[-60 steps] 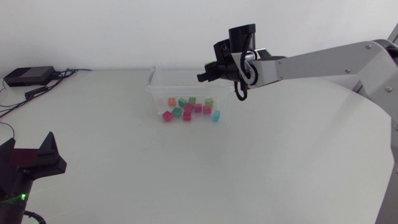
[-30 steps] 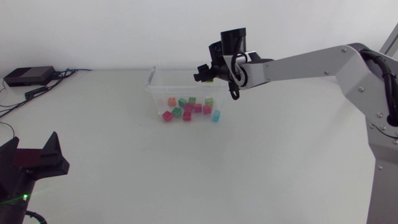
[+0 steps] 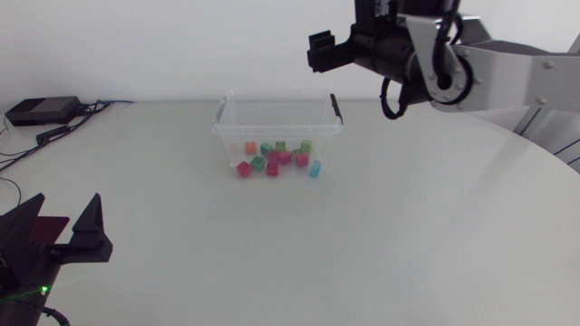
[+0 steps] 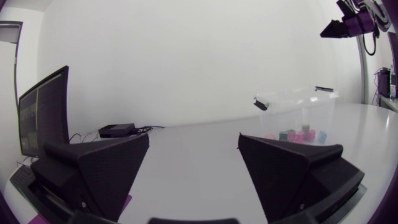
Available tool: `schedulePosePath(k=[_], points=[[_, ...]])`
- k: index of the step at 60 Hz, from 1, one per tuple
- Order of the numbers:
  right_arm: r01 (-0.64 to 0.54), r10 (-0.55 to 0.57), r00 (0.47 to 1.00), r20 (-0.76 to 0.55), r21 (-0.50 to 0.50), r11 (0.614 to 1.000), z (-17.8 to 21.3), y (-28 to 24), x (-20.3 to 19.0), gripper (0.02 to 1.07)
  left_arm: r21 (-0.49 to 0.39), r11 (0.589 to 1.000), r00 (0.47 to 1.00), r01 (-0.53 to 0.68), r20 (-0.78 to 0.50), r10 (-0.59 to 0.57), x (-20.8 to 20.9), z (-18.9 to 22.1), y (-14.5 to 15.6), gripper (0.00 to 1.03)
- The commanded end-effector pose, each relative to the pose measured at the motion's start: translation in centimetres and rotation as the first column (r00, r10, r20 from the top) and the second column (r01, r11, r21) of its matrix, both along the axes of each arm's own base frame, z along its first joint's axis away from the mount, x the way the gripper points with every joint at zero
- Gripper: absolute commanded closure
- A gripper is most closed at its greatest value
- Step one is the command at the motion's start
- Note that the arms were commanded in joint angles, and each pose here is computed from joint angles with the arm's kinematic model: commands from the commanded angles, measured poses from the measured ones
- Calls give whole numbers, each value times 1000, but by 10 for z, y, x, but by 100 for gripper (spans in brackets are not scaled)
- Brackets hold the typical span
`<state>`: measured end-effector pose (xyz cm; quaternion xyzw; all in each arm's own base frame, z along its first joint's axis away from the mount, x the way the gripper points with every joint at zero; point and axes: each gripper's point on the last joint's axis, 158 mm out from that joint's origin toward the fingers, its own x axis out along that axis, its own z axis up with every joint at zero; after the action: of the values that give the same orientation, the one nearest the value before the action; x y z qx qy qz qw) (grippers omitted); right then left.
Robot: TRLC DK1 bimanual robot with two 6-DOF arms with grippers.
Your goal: Pick up the duplo bricks and place them in the container
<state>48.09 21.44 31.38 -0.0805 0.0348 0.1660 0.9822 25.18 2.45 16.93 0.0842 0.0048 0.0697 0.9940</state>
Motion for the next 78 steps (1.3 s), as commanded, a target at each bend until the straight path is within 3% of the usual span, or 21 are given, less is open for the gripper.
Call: schedulePosePath(k=[1, 13, 26, 43, 58, 78], points=[[7, -7, 1000, 0, 4, 1000, -1, -9, -21, 6, 6, 1000, 1000, 25, -12, -25, 1, -7, -5, 3], [53, -56, 996, 67, 37, 998, 17, -48, -67, 6, -15, 998, 997, 67, -44, -68, 1, -15, -11, 3], [128, -133, 986, 103, 51, 990, 9, -91, -96, 6, -23, 998, 997, 59, -40, -60, 1, -14, -9, 3], [253, -256, 964, 74, 55, 966, -44, -153, -125, 6, -21, 998, 998, 56, -37, -57, 1, -13, -9, 3], [360, -363, 928, 80, 50, 932, -65, -205, -151, 6, -21, 998, 998, 56, -37, -57, 1, -13, -9, 3], [350, -350, 934, 70, 16, 937, -113, -213, -188, 6, -28, 998, 997, 61, -38, -62, 1, -13, -10, 3]])
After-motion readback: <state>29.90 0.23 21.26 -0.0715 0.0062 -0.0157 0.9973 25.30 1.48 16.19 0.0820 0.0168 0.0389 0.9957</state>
